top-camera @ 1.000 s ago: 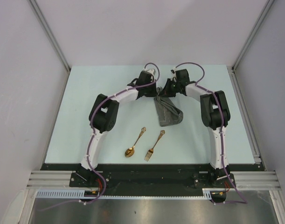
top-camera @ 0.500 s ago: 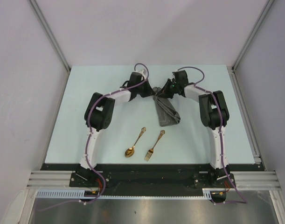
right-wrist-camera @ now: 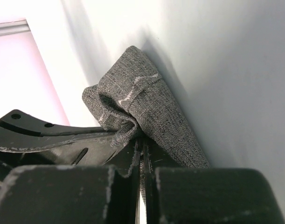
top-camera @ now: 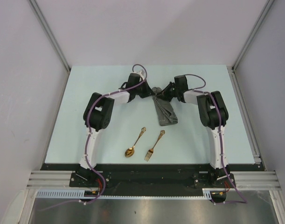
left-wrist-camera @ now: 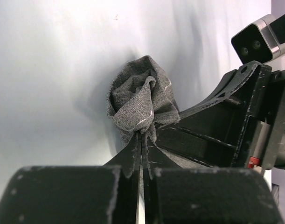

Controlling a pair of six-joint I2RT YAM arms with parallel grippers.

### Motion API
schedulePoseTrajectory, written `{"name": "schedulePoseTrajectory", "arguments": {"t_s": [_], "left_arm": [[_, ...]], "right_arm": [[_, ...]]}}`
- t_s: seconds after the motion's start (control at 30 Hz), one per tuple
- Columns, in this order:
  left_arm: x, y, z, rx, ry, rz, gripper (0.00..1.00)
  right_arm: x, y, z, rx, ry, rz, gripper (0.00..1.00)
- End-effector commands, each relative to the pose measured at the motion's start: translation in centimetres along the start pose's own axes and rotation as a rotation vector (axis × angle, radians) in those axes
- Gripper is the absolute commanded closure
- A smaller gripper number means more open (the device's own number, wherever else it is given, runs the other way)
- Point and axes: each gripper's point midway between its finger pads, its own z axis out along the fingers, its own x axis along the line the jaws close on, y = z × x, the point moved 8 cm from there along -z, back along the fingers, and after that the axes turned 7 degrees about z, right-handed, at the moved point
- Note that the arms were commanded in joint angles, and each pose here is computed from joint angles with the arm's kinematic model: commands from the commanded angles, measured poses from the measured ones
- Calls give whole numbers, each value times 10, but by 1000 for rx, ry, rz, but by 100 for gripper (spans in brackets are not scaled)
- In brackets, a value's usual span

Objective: Fold the napkin into a case and place the utensils inside
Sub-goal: Stuff the top corner of the smaller-rectangle-folded napkin into the folded napkin.

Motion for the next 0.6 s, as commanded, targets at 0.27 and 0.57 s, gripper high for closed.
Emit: {"name": "schedulePoseTrajectory", "arguments": {"t_s": [0.27,0.57], "left_arm": [[-56,29,-24,-34,-276,-60,100],[-39,11,-24,-8,-175,-130,100]], "right_arm": [[-3,4,26,-216,-186,-409,100],[13,13,23,-106,141,-266,91]]}}
